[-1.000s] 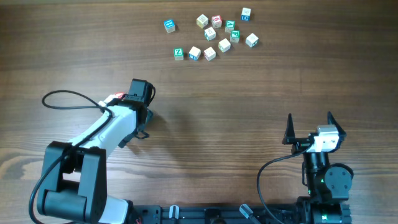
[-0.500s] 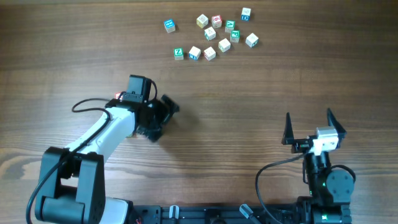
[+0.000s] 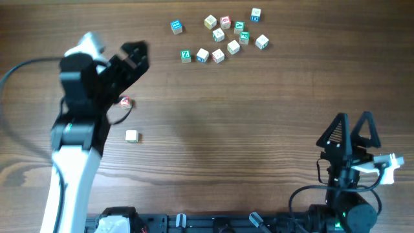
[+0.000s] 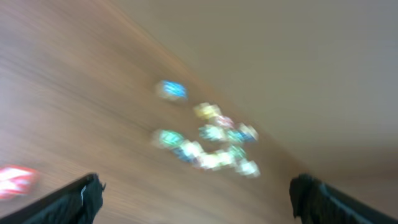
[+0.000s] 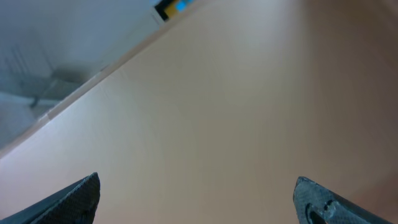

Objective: Form a circle

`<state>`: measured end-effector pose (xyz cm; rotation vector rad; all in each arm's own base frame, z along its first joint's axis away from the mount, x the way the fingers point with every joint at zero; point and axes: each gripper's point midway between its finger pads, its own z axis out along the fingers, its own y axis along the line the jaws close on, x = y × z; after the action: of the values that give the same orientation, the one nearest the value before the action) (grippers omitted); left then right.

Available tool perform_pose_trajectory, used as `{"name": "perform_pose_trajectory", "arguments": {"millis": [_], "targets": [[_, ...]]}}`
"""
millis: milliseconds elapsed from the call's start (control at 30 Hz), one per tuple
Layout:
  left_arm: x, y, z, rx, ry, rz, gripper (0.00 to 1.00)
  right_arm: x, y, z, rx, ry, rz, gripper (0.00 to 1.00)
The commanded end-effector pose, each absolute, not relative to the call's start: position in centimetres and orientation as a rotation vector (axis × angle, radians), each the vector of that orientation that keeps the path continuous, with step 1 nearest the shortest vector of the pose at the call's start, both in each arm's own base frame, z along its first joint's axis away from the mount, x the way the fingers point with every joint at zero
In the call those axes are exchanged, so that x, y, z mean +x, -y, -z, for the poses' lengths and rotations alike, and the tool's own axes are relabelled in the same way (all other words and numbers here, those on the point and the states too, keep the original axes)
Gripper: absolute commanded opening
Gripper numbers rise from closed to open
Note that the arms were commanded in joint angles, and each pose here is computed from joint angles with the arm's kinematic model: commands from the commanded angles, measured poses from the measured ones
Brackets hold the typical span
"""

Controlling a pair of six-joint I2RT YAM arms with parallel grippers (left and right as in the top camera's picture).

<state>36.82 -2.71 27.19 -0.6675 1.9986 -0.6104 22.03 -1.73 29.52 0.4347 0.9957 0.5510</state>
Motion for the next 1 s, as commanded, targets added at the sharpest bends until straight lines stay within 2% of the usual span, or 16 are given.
{"name": "perform_pose_trajectory", "arguments": {"millis": [0,100,167,267,433,600,733,833,967], "targets": [[33.4,-4.1,-27.8,-0.795,-1.927,0.141,1.00,24.4,-0.5,-30.5,0.405,-1.119,-0.687,1.00],[31.3,-5.2,-26.5,-0.842,-1.977,0.043,1.00,28.4,-4.9,-33.0,0.090,-1.337,-0.651,1.00],[30.7,-5.2,-25.4,-0.851,-2.031,0.020,1.00,33.2,-8.0,-33.4,-0.051,-1.576,-0.737,1.00],[30.4,-5.2,-23.6,-0.864,-2.104,-0.012,1.00,39.2,-11.6,-32.1,-0.165,-1.912,-0.801,1.00],[30.3,-5.2,-21.5,-0.878,-2.188,-0.051,1.00,44.6,-17.7,-30.3,-0.187,-2.249,-1.029,1.00],[30.8,-5.2,-19.9,-0.887,-2.243,-0.077,1.00,50.2,-21.6,-24.4,-0.156,-2.262,-1.105,1.00],[31.1,-5.2,-18.5,-0.894,-2.286,-0.099,1.00,51.1,-25.5,-16.3,-0.085,-2.410,-1.110,0.99],[31.4,-5.2,-17.3,-0.900,-2.324,-0.118,1.00,51.6,-26.3,-11.0,0.218,-2.536,-0.913,0.95],[31.5,-5.1,-16.6,-0.902,-2.348,-0.126,1.00,52.7,-25.8,-9.5,0.497,-2.463,-0.641,0.95]]}}
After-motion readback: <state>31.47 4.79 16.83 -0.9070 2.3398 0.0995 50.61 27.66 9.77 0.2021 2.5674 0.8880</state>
